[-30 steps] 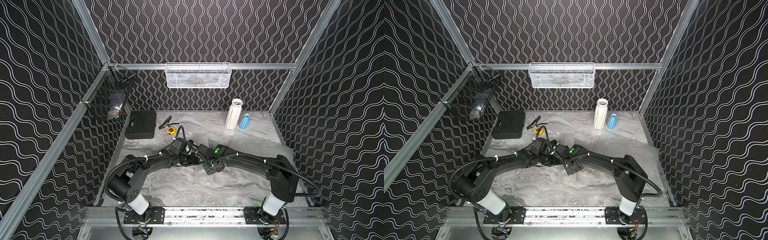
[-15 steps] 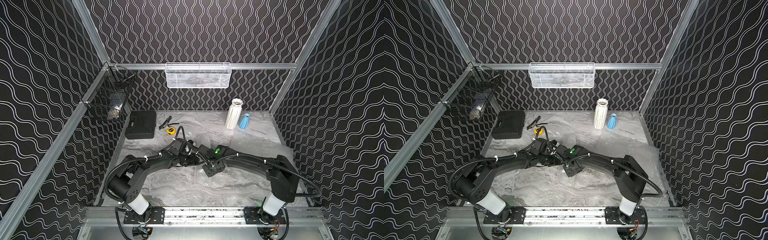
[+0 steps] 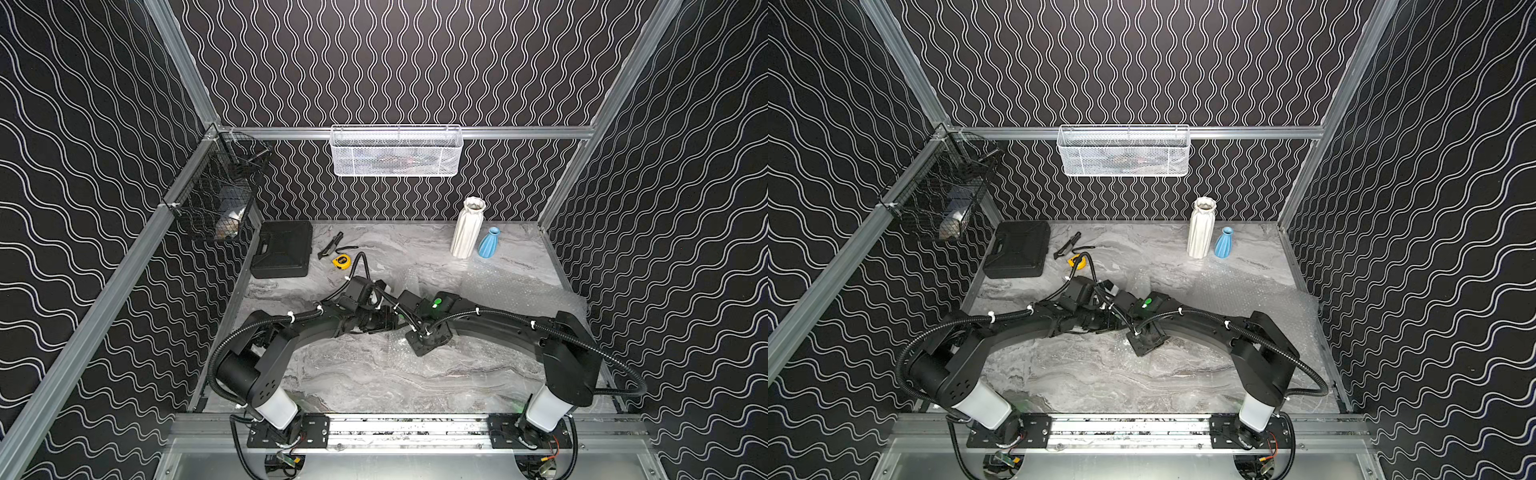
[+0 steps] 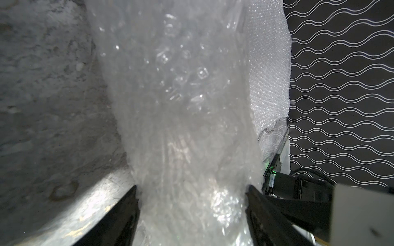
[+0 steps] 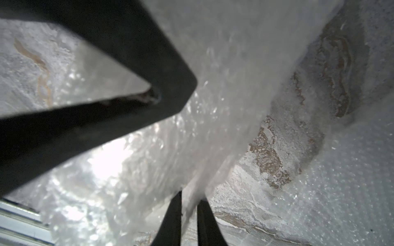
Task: Unwrap the vase from the bubble wrap
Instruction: Unwrap the bubble wrap at the center of the board.
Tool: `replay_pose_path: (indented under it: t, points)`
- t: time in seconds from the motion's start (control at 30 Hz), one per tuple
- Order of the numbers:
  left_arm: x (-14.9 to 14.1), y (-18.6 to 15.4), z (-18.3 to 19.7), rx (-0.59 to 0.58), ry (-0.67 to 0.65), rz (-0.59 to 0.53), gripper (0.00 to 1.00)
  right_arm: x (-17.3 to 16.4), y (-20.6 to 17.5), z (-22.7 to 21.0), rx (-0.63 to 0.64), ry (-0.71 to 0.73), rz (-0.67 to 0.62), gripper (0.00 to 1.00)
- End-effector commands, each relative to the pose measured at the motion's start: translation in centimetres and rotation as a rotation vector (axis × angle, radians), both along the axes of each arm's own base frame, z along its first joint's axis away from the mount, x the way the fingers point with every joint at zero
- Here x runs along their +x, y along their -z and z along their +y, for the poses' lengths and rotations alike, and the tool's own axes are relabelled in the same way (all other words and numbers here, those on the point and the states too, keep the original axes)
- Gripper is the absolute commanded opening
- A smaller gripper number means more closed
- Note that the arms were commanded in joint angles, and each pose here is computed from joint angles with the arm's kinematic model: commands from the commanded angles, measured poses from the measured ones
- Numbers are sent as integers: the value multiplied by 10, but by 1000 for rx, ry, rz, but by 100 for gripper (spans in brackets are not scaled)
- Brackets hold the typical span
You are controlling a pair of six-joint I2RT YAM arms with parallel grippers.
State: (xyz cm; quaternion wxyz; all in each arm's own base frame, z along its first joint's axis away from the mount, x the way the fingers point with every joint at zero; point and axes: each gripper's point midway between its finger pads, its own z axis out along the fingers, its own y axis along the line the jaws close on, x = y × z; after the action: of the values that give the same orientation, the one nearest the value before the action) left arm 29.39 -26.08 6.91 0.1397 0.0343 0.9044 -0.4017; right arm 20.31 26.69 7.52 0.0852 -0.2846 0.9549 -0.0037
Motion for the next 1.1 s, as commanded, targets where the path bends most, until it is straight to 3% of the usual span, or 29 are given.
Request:
replay_pose_path:
  t: [0.0,0.33,0.5,0.8,1.07]
  points:
    - [-8,25,20,131,-43,56,76,-16,2,8,40,-86,74,15]
    - [-9,24,20,133,-33,57,76,-11,-3,9,40,-85,45,17]
    - [-11,21,21,128,-33,54,76,-3,-6,5,26,-48,0,32]
    - [-15,13,16,109,-14,53,76,19,-18,5,57,59,-91,48]
    - [-17,9,14,115,-1,47,76,36,-19,-2,33,138,-122,50]
